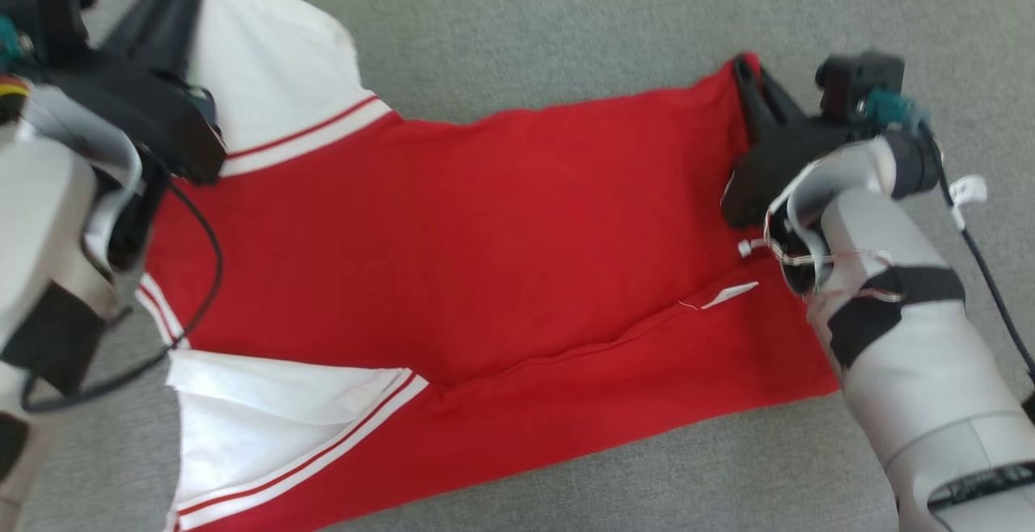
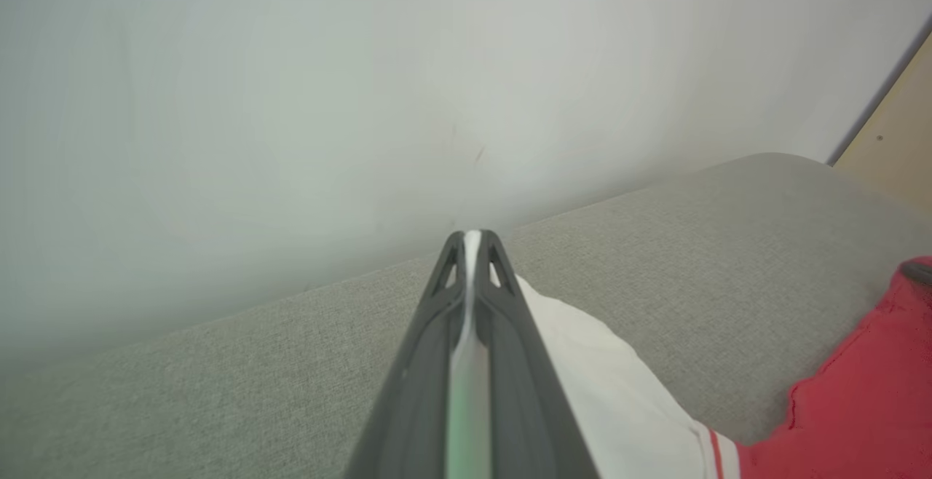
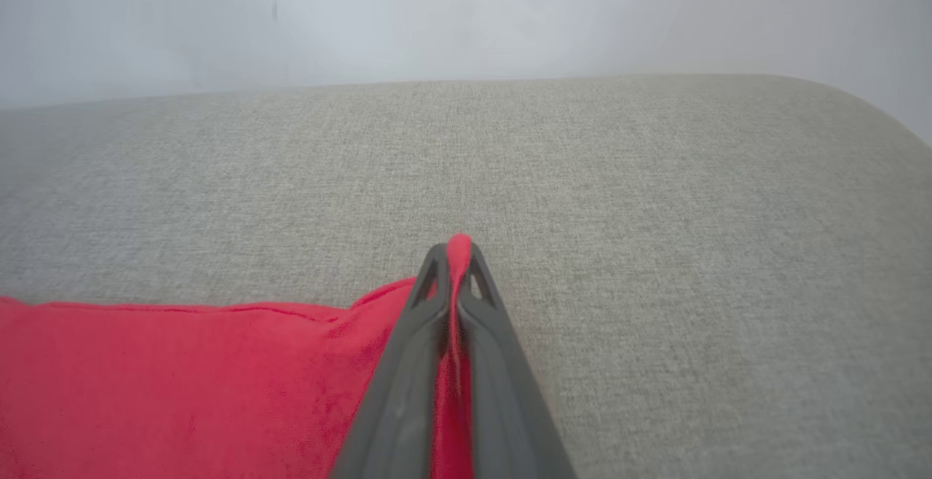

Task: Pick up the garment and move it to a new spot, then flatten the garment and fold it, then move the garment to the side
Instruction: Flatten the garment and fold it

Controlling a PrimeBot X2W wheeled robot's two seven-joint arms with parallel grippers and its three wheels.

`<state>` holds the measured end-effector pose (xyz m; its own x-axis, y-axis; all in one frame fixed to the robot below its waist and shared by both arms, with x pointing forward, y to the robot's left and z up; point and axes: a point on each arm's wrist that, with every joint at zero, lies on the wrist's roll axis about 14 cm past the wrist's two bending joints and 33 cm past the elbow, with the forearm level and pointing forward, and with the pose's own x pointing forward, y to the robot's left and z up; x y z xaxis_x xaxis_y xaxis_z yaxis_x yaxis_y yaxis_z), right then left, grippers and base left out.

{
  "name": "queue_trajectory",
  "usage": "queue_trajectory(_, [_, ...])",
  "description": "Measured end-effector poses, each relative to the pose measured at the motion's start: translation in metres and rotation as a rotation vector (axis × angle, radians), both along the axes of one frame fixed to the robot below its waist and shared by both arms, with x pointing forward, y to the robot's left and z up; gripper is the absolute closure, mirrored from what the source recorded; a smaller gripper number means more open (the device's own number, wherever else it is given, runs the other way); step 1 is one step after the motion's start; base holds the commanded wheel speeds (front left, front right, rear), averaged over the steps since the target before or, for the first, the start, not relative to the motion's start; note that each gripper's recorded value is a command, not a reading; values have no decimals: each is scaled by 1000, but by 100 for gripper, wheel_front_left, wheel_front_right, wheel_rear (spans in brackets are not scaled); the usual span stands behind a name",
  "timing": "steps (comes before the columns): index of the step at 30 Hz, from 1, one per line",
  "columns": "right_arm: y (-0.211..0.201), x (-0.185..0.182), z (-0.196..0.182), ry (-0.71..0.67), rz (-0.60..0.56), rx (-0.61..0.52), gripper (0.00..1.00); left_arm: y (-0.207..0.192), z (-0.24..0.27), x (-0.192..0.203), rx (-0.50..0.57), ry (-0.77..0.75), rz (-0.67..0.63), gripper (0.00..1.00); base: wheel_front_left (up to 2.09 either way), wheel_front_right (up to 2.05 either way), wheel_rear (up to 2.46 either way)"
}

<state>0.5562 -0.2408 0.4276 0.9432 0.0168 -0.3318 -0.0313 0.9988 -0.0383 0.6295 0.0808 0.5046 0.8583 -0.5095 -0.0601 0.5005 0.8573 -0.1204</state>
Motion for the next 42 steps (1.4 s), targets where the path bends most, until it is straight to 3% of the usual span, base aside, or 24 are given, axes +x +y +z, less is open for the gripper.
queue_trajectory(14, [-15,-52,1,-50,-44,76,100,14,25,-110,-170,-38,21,100,0,0,0])
queue_trajectory(23, [-13,-76,-2,-53,-78,167,100,21,4,-184,-234,61,96,100,0,0,0])
queue_trajectory(36, [-14,-109,-6,-30,-94,229,100,24,-42,-234,-240,195,193,100,0,0,0])
queue_trajectory(37, [-13,-111,-7,-26,-96,235,78,26,-43,-232,-249,196,217,63,0,0,0])
queue_trajectory(38, [-13,-113,-7,-25,-95,238,9,28,-46,-233,-224,191,219,3,0,0,0])
queue_trajectory(39, [-14,-114,-6,-26,-98,240,0,29,-46,-233,-211,182,222,0,0,0,0])
queue_trajectory(42, [-13,-114,3,-58,-95,247,0,34,-33,-227,-230,131,254,0,0,0,0])
